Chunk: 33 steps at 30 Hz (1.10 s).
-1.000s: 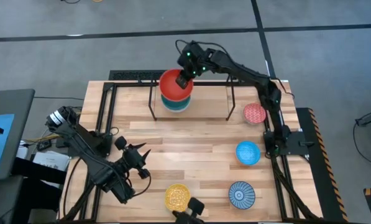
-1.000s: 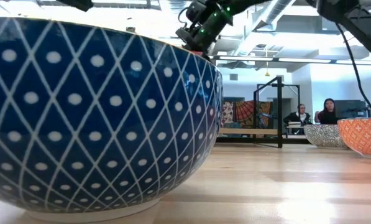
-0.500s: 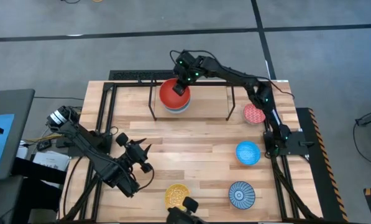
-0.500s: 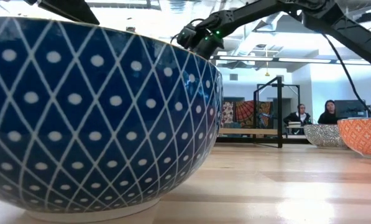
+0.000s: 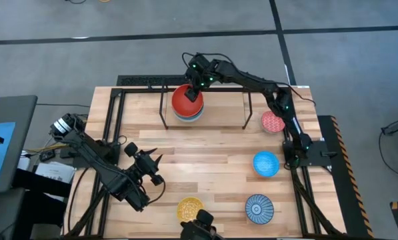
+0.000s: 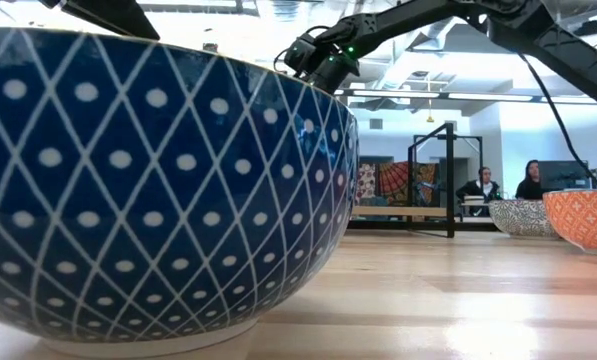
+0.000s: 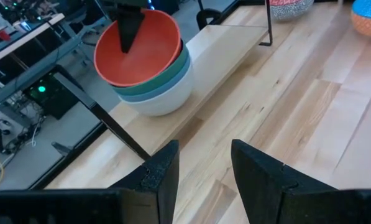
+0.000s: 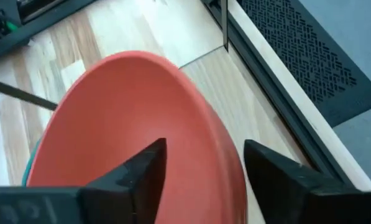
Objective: Place and stack bowls onto a shelf
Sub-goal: Stack the orange bowl on top of the green bowl on the shelf, then adjust the stack of bowls on the shelf
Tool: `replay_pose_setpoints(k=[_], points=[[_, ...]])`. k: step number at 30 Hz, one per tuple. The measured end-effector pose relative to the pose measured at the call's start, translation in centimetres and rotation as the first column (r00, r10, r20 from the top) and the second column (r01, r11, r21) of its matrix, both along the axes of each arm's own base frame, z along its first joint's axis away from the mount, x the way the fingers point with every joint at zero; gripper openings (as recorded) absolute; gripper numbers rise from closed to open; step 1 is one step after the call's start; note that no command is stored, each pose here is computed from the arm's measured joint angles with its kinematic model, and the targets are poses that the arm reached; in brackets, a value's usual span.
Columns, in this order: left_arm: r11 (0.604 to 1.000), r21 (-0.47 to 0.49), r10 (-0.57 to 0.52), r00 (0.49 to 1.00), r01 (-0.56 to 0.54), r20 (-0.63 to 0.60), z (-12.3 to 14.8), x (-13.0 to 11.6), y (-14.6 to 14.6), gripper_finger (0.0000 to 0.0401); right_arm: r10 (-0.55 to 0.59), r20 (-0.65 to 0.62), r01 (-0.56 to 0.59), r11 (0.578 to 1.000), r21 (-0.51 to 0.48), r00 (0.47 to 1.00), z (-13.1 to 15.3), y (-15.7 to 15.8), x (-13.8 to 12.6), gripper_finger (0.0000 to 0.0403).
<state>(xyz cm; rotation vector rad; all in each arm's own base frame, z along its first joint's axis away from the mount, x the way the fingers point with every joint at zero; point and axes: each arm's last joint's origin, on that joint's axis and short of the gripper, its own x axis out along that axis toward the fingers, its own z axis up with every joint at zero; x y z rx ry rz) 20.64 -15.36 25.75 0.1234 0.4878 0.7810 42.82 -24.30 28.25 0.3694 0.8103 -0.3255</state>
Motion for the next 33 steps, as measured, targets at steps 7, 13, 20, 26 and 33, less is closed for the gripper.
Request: replay_pose_setpoints(k=[7, 13, 20, 26, 33], points=[[1.000, 0.007, 0.000, 1.000, 0.000, -0.007, 0.0, -0.1, 0.1, 0.0132, 0.035, 0.053, -0.031, 0.997, -0.072, 0.998, 3.3, 0.4, -1.3, 0.0250], [1.000, 0.025, 0.001, 1.000, 0.000, -0.012, 0.0, -0.2, 0.2, 0.0132, -0.005, 0.049, 0.010, 0.995, -0.103, 0.999, 5.7, -0.1, -3.6, 0.0233], [1.000, 0.024, 0.003, 1.000, -0.003, -0.012, 0.1, -0.2, 0.2, 0.0132, -0.002, -0.058, -0.001, 0.999, -0.043, 0.998, 2.9, 0.0, -3.4, 0.0215], [1.000, -0.011, 0.019, 1.000, -0.019, 0.001, 0.0, -0.2, 0.2, 0.0132, 0.001, -0.098, -0.005, 0.999, -0.046, 0.995, 0.4, 0.3, -2.9, 0.0210], [1.000, -0.006, 0.018, 1.000, -0.018, 0.007, 0.0, -0.2, 0.2, 0.0132, -0.043, -0.102, 0.031, 0.993, -0.118, 0.994, 2.1, 0.6, -3.7, 0.0210]])
